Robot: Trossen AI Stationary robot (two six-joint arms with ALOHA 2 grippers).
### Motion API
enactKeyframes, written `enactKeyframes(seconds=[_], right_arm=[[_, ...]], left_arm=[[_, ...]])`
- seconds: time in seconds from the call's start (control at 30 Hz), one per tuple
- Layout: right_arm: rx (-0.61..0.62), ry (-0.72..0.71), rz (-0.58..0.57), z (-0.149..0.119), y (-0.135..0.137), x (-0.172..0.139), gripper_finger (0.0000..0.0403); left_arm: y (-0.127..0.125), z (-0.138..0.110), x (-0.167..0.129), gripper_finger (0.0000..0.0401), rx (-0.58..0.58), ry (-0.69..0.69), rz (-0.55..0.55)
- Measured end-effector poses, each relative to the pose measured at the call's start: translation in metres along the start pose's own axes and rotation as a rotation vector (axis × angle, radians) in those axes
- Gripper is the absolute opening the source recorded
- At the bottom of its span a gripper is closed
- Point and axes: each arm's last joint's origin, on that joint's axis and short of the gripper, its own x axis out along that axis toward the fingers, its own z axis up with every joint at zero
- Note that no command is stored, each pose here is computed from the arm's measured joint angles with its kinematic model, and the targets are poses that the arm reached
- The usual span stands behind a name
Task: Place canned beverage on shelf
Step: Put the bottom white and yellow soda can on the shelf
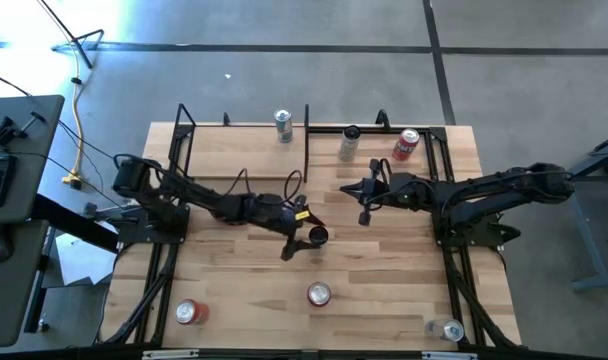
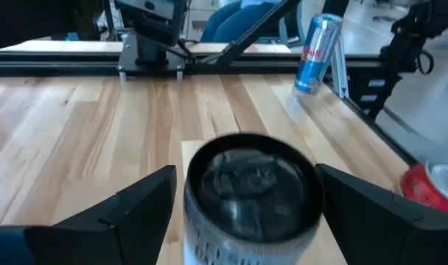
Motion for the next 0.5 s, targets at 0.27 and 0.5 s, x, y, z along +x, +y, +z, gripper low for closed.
enactKeyframes(seconds=[0.27,0.5], right_arm=[[0.001,-0.003,0.0,0.0,0.0,0.0,0.0],[-0.004,-0.009,-0.007,0.001,0.0,0.0,0.0]], left_arm=[[0.002,-0.004,0.013,0.0293,-0.002,-0.005,0.054],[0.01,0.005,0.005,0.0239,-0.007,-0.019,0.089]])
